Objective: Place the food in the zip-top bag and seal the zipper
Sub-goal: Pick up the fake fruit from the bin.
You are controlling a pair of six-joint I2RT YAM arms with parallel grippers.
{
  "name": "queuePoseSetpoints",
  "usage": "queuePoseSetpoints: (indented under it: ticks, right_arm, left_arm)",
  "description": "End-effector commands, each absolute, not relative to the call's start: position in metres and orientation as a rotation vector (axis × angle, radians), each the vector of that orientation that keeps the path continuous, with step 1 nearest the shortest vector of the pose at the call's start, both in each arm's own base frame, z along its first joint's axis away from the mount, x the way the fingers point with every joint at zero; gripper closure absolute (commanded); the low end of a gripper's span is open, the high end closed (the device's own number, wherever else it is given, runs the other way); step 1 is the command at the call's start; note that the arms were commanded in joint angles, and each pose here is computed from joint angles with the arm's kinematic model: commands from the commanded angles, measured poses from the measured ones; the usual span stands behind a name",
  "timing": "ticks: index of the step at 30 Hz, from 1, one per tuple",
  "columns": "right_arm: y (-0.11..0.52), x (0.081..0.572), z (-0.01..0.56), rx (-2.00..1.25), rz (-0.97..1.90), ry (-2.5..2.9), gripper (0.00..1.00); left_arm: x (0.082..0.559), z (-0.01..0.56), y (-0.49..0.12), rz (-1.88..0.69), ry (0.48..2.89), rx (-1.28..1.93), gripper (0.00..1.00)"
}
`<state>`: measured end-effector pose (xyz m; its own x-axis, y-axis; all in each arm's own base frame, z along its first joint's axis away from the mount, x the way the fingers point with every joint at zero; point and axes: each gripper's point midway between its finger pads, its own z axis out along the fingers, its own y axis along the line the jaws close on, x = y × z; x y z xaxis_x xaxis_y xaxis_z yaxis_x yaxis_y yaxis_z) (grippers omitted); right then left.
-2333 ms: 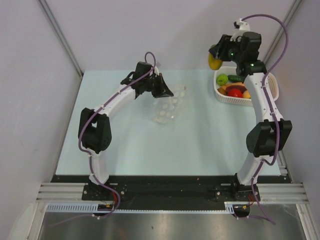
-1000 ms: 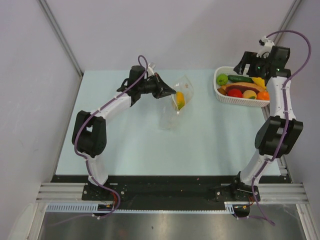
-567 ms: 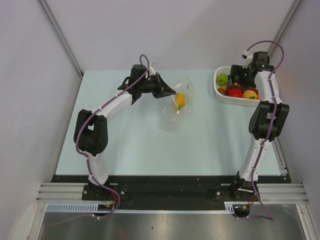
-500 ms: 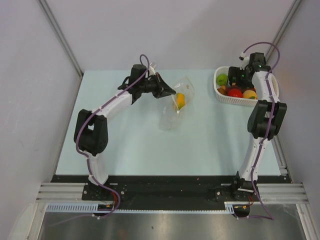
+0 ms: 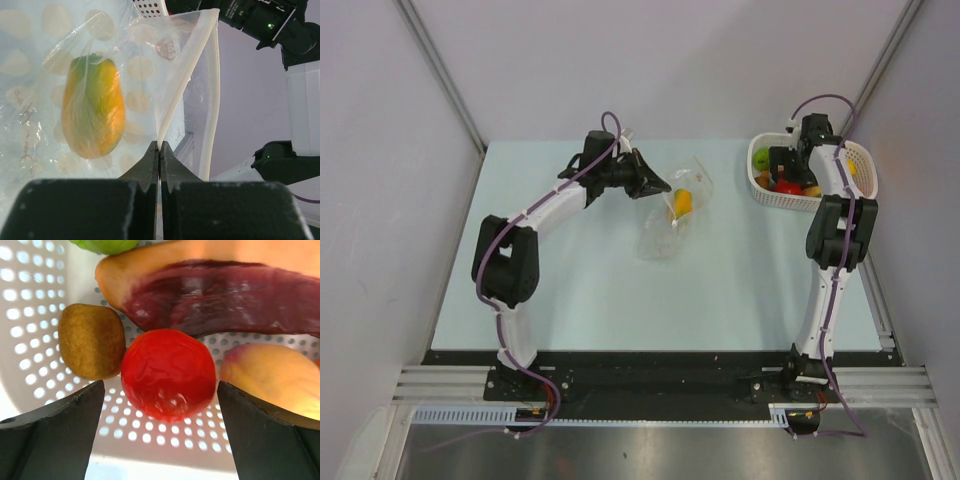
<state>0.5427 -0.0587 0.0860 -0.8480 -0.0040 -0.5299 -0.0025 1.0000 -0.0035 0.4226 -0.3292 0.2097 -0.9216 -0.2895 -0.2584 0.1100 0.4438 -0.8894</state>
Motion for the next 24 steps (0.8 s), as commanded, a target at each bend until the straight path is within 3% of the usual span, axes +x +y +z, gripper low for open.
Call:
queuePoseSetpoints:
  ticks: [1,5,8,11,20,24]
  right_arm:
    - [-0.059,0.554,0.082,-0.055,-0.087,2.573,0.00]
    - [-0.063,0.553,0.075,-0.065,-0.118,2.591,0.01]
    - [-0.063,0.554,0.077,-0.059,-0.104,2.588,0.10]
    - [-0.057,0.559,0.095,-0.049,-0.039,2.547,0.27]
    - [-0.006,0.561,0.225,-0.090,0.303,2.241,0.66]
    - [0.052,0.539,0.288,-0.177,0.577,2.091,0.73]
  left_arm:
    - [0.432,0.229,-0.328,-1.473,2.266,-0.102,1.00]
    - [0.434,0.227,-0.327,-1.468,2.269,-0.104,1.00]
    - [0.434,0.226,-0.328,-1.469,2.273,-0.105,1.00]
    - [0.434,0.226,-0.328,-1.468,2.272,-0.098,1.00]
    - [0.430,0.238,-0.329,-1.496,2.254,-0.067,1.00]
    - [0.429,0.242,-0.330,-1.505,2.242,-0.061,1.00]
